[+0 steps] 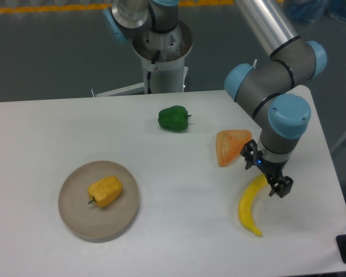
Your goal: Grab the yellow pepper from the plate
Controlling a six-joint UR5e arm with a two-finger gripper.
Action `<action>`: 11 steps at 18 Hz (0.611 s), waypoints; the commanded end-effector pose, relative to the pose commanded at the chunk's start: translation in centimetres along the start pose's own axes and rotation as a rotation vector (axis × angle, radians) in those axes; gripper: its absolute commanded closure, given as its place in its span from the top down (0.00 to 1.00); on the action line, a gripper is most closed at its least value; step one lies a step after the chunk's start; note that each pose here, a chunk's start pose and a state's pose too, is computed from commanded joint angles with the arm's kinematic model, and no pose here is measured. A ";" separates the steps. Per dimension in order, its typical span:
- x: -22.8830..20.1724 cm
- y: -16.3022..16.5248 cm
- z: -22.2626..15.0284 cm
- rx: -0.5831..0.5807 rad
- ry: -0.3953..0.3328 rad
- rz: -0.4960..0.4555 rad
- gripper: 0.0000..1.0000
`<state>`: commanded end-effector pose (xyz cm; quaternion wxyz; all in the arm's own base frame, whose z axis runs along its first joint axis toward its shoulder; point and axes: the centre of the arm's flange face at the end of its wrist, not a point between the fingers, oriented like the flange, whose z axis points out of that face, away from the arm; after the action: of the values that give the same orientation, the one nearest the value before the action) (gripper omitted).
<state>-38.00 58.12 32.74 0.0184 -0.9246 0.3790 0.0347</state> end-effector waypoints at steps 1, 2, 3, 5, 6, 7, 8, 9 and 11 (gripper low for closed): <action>0.0 0.0 0.0 -0.002 0.000 0.000 1.00; 0.0 0.0 0.0 -0.002 0.001 0.000 1.00; 0.0 0.0 0.0 -0.002 0.000 0.000 1.00; 0.0 0.0 0.0 -0.002 0.001 0.000 1.00; 0.0 0.0 -0.1 -0.002 -0.002 -0.002 1.00; -0.1 -0.1 -0.3 0.000 -0.005 -0.003 1.00; -0.1 -0.4 -0.3 0.002 -0.006 -0.029 1.00; -0.2 -0.6 -0.6 0.003 -0.012 -0.063 1.00; 0.3 -2.2 -1.4 0.020 -0.021 -0.104 1.00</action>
<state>-36.17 59.43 34.17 0.0333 -0.9424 0.3305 0.0395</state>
